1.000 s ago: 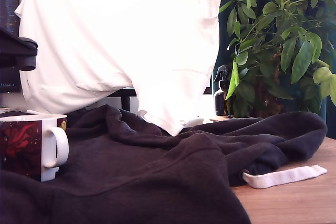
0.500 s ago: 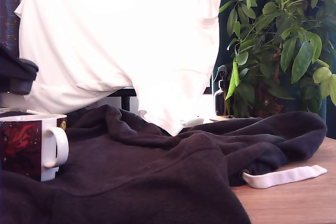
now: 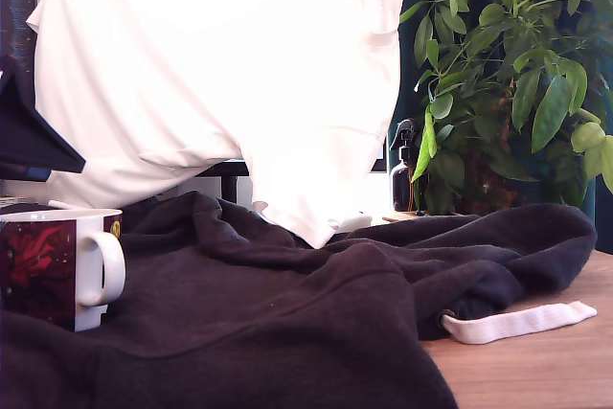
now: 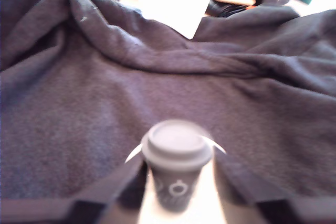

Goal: Pick the grey coffee capsule and place it inside the red coffee cup

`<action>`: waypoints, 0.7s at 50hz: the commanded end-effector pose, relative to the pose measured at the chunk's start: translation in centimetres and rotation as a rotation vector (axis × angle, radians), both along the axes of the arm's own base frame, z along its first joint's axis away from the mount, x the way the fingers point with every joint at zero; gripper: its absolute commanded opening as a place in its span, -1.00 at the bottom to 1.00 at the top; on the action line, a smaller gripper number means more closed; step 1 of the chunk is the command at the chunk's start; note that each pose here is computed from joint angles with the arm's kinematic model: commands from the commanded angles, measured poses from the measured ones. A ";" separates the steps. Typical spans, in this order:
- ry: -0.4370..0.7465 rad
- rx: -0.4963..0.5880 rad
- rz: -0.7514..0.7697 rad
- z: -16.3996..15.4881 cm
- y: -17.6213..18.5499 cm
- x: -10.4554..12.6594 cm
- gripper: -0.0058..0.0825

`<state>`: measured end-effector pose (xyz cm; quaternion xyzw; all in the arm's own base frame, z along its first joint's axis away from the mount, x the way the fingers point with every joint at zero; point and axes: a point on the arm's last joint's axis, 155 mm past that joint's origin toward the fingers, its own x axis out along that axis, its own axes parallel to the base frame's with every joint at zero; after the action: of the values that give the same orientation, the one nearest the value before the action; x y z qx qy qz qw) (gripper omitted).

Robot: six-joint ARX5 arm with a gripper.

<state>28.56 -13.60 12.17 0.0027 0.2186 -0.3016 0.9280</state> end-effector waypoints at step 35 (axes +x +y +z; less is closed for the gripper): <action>-0.223 -0.001 0.311 7.7 5.8 2.1 -0.91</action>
<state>30.71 -8.30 19.33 0.0049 0.1202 -0.1615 0.9795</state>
